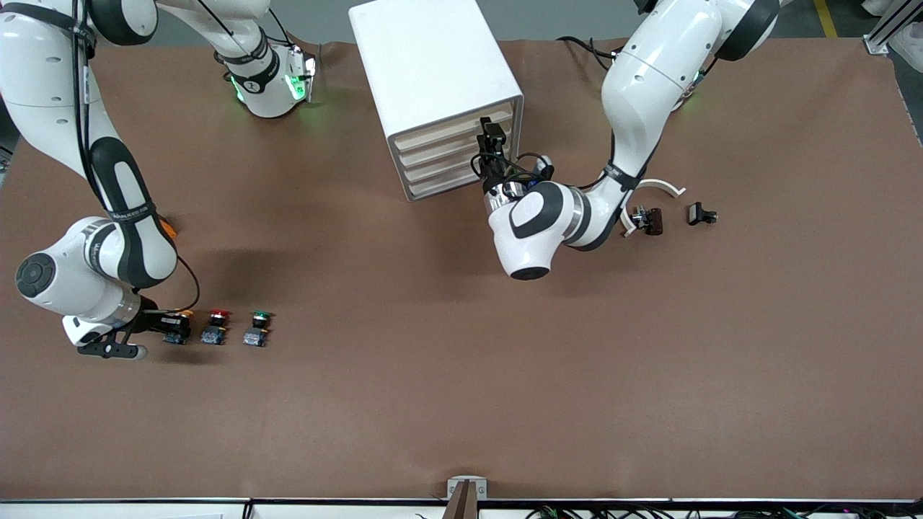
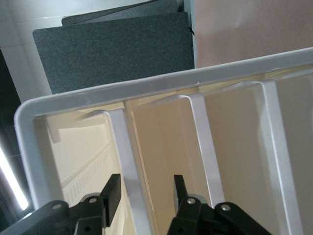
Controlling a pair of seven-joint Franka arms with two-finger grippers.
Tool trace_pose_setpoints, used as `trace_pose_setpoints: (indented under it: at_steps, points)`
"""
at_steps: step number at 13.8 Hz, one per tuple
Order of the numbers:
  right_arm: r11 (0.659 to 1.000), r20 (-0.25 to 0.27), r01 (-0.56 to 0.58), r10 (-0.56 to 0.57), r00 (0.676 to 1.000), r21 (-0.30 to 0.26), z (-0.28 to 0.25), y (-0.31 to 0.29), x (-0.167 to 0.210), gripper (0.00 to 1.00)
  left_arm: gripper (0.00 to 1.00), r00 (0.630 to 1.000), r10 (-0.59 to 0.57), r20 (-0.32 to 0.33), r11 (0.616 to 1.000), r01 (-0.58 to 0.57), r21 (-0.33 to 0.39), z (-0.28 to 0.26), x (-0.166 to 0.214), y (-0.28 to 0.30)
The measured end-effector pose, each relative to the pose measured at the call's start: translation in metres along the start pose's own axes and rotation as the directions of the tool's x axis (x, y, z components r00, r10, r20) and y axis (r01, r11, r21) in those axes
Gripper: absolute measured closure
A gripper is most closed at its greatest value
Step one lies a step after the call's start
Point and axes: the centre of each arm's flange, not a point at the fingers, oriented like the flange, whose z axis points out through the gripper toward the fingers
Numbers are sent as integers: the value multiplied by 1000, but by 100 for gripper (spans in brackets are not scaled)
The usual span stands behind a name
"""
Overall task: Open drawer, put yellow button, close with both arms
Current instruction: 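Pull the drawer open with the left gripper while the right gripper lifts the button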
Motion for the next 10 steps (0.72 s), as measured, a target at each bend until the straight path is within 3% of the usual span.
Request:
trace_pose_setpoints:
  at_steps: [3,4,6,10]
  points:
    - [1000,60,-3,1,998,29,-37,-7,6,59,75,1000,-3,-15,999,4,38,14,-6,-1]
    - [999,83,-9,6,997,41,-58,-11,7,59,75,1000,-4,-17,999,5,39,15,-6,-1]
    - [998,126,-29,21,992,62,-106,-32,5,59,89,1000,-21,-21,998,23,53,16,-6,-3]
    - [993,160,-96,85,983,65,-175,-102,-5,59,89,999,-33,-20,998,34,52,15,-5,-3]
